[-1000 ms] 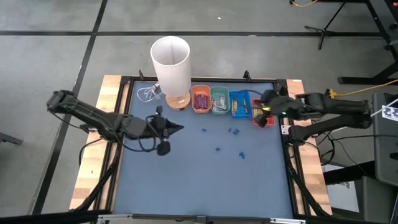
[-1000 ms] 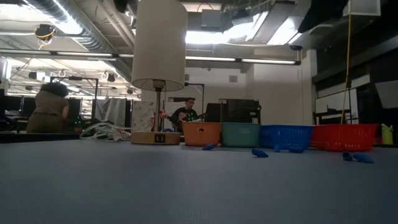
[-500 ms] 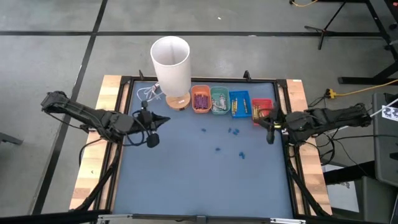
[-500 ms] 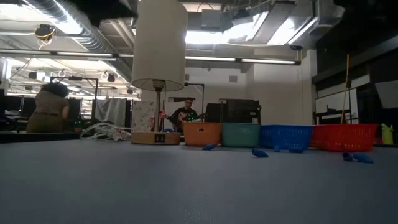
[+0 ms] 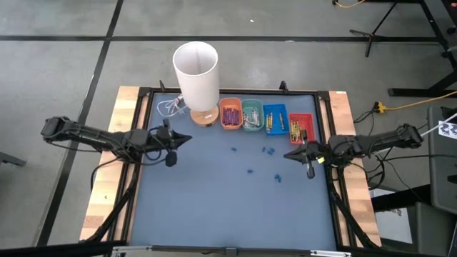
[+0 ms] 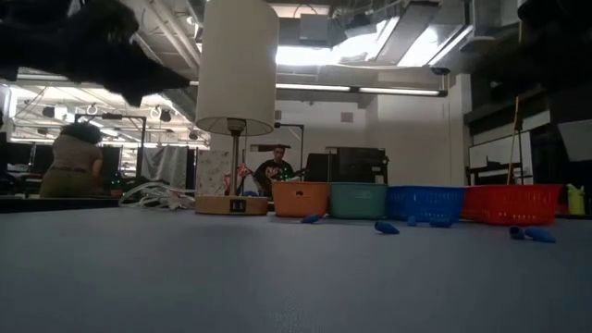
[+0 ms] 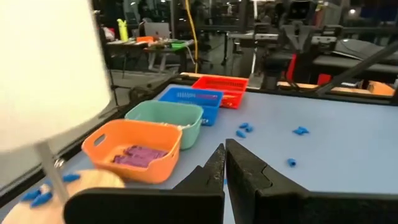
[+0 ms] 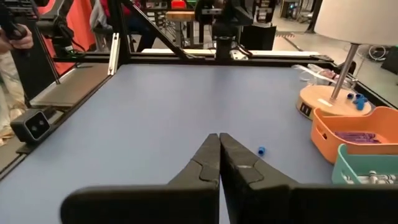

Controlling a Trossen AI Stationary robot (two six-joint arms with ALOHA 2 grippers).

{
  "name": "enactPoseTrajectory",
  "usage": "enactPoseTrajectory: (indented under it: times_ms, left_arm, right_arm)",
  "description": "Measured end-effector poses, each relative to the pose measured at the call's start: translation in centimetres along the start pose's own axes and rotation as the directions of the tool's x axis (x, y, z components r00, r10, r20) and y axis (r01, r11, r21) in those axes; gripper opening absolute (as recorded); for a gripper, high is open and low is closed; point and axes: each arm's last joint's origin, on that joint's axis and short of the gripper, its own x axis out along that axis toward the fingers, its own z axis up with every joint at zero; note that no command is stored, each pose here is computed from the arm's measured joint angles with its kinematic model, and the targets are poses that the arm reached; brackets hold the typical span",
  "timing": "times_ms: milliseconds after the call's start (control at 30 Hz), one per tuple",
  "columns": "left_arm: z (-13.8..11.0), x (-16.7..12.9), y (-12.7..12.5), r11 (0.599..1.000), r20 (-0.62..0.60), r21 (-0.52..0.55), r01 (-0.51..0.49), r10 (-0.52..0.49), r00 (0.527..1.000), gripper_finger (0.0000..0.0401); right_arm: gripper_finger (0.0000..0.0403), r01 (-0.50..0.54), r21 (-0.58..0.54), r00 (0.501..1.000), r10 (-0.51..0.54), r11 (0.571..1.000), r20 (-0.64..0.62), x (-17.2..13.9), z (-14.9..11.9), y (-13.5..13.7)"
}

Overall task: Sort crayons
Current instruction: Return to Home Position

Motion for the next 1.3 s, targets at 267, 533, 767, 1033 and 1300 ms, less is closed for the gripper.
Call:
enactPoseTrajectory:
  times_ms: [267, 533, 767, 1033, 1300]
  left_arm:
    - [-1.8, -0.9, 1.7, 0.999, 0.039, -0.044, 0.019, -0.017, 0.999, 0.0000]
    - [-3.4, -1.4, 2.4, 0.999, 0.026, -0.032, 0.032, -0.031, 0.999, 0.0000]
    - [-3.6, -1.4, 2.4, 0.999, 0.012, 0.003, 0.041, -0.041, 0.999, 0.0000]
    - [-5.1, -1.5, 2.5, 0.999, -0.142, 0.007, 0.032, -0.030, 0.989, 0.0000]
    - [-6.0, -1.6, 2.6, 1.000, -0.231, -0.002, 0.022, -0.022, 0.973, 0.0000]
  right_arm:
    - [0.0003, -0.001, -0.021, 0.997, 0.002, 1.000, 0.072, 0.3, -2.2, 0.0]
    - [0.0003, -0.002, 0.026, 0.996, -0.001, 1.000, 0.091, 0.4, -4.7, -0.1]
    - [0.0003, 0.011, 0.021, 0.998, -0.013, 1.000, 0.055, 0.4, -5.0, -0.2]
    - [0.0003, 0.041, 0.008, 0.998, -0.040, 0.999, -0.054, 0.5, -6.0, -0.2]
    - [0.0003, 0.037, 0.008, 0.998, -0.036, 0.999, -0.055, 0.5, -6.1, -0.2]
